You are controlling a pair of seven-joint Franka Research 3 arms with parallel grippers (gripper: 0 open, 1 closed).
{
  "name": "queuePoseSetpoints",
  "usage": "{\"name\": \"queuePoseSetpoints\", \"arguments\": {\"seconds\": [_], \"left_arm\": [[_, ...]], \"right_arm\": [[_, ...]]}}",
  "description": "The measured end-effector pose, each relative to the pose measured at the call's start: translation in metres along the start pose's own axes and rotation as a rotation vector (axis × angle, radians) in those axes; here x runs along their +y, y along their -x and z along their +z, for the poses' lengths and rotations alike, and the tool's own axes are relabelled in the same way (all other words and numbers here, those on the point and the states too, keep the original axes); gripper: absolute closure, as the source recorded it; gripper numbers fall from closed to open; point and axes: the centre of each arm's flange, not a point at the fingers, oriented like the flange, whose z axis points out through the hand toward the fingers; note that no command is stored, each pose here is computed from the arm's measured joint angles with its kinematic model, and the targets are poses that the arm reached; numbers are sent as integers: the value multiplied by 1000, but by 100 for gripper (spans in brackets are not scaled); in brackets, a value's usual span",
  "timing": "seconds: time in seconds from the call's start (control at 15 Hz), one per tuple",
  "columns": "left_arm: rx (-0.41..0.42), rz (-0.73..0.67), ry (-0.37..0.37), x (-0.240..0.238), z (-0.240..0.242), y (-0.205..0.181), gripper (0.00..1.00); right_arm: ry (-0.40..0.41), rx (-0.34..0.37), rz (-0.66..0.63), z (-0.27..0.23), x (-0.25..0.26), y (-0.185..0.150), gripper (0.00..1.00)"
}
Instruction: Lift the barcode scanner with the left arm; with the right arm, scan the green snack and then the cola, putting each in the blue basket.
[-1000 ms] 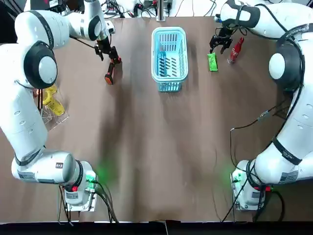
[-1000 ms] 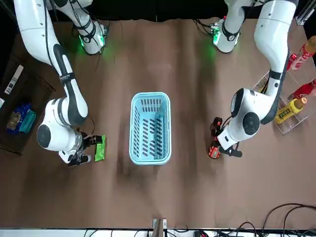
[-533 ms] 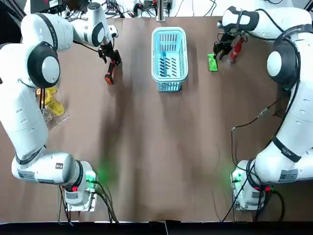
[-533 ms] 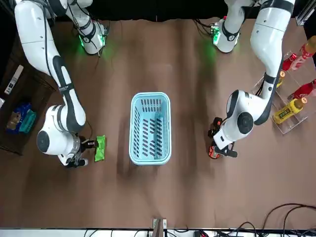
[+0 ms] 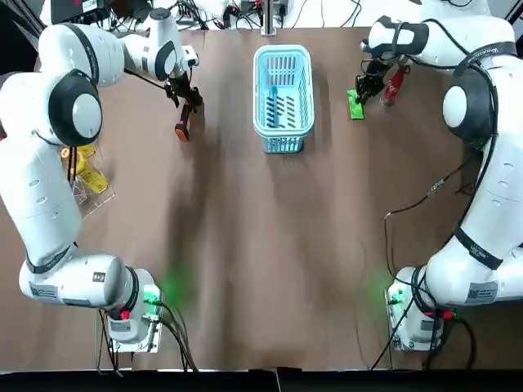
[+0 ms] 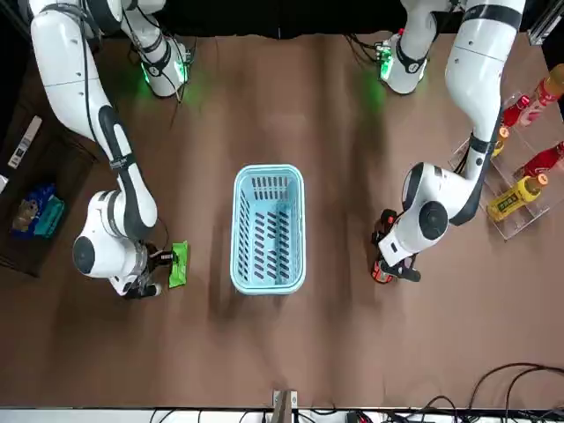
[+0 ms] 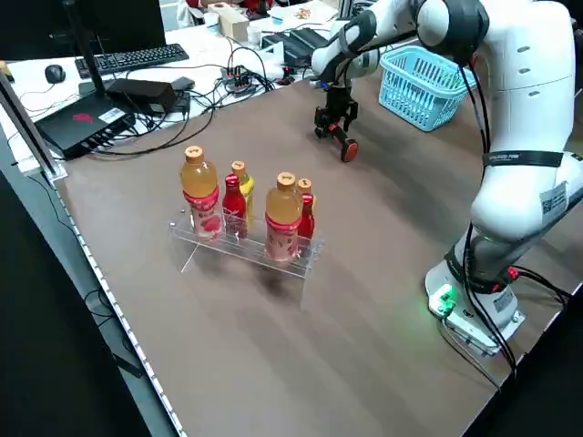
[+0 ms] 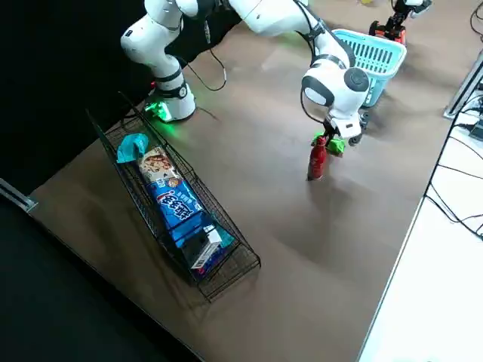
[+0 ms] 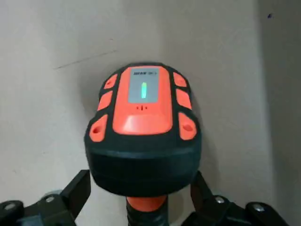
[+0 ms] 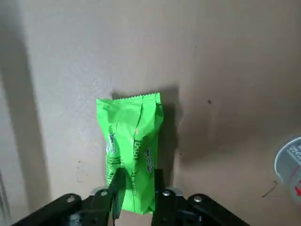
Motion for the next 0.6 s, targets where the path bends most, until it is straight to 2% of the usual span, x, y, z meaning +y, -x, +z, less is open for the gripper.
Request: {"name": "queuePoseSetpoints", "arguments": {"seconds": [0.07,0.13,0.2,0.27,0.47,0.53,0.6], "left_arm": [[-2,3,-2,0,2,0,6],[-4,5,-3,0,3,0,6],[-5,6,-3,0,4,0,6],[-7,6,-3,0,5,0,7],[-13,6,-2,0,10,1,9],[-13,7,-2,0,11,1,17],[-14,7,-2,0,11,1,19]], "right_arm": [[-1,0,0,0,0,0,73],[-4,0,0,0,-2,0,86],[-4,-1,-1,1,-3,0,86],[-5,-3,-3,1,-4,0,92],[-6,-5,1,1,-5,0,99],[-6,-5,9,1,-5,0,99],[-7,-5,18,0,-5,0,99]]}}
